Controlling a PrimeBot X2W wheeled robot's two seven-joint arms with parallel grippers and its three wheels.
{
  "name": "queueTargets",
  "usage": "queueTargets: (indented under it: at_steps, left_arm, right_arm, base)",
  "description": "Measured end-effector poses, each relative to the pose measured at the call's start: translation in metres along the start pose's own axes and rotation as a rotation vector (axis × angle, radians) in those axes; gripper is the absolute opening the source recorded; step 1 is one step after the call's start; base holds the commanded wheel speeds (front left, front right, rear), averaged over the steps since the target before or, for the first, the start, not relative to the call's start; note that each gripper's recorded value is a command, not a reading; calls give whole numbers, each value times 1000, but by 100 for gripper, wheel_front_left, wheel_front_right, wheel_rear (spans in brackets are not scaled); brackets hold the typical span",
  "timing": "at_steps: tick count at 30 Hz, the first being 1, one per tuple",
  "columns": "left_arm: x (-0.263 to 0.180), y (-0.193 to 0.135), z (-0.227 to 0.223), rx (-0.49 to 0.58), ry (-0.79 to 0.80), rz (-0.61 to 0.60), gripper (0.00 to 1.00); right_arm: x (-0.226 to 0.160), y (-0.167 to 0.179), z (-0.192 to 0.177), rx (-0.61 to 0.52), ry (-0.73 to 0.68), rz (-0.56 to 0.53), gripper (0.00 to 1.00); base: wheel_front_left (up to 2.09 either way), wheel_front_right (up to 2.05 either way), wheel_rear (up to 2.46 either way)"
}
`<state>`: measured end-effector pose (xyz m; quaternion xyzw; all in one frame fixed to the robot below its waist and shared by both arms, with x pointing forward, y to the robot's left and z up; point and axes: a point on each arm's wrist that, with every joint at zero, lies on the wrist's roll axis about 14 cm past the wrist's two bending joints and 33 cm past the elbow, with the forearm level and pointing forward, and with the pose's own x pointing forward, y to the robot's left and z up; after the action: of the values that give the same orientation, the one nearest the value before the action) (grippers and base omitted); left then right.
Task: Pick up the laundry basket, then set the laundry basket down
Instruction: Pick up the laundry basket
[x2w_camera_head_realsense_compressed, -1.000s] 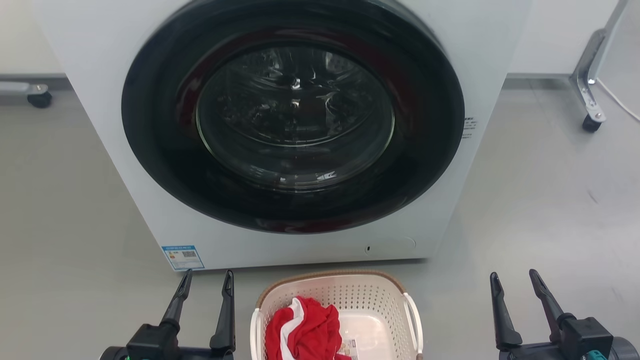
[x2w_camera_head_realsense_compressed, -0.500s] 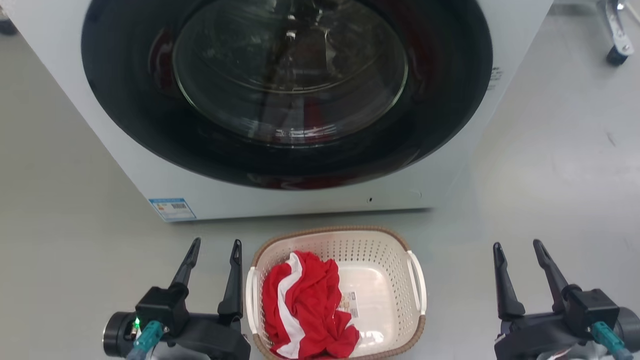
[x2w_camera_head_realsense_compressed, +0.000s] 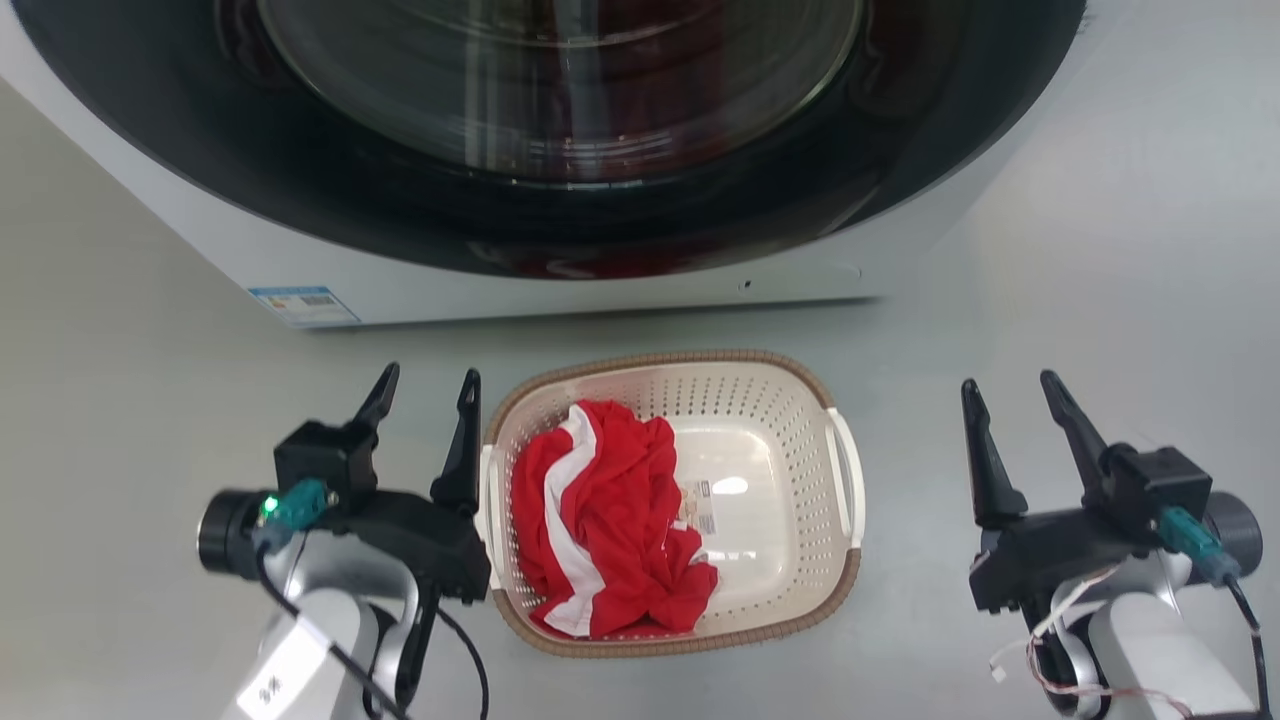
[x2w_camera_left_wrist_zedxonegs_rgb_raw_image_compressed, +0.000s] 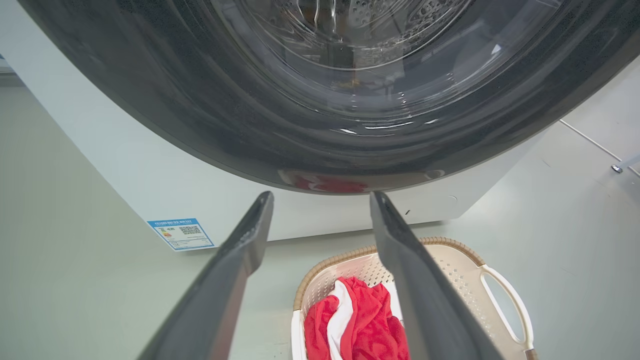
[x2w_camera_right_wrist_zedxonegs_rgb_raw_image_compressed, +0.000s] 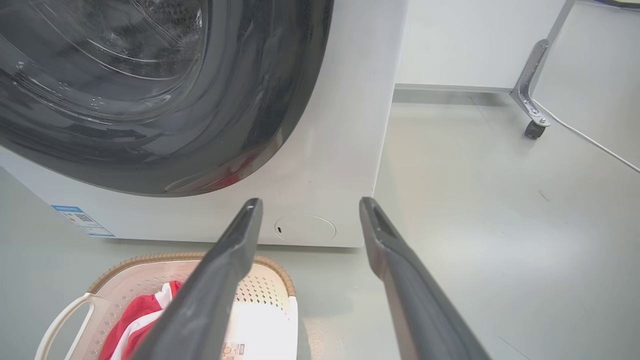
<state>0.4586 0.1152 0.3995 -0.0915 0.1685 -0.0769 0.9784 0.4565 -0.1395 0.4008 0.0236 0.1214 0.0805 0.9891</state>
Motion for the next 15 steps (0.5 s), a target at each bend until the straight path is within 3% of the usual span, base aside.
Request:
queueTargets:
  at_steps: [15]
  left_arm:
    - [82, 16, -57, 8, 249, -20, 100]
  right_arm:
    - [73, 5, -68, -33, 213, 71, 100]
  base:
    - [0, 0, 0]
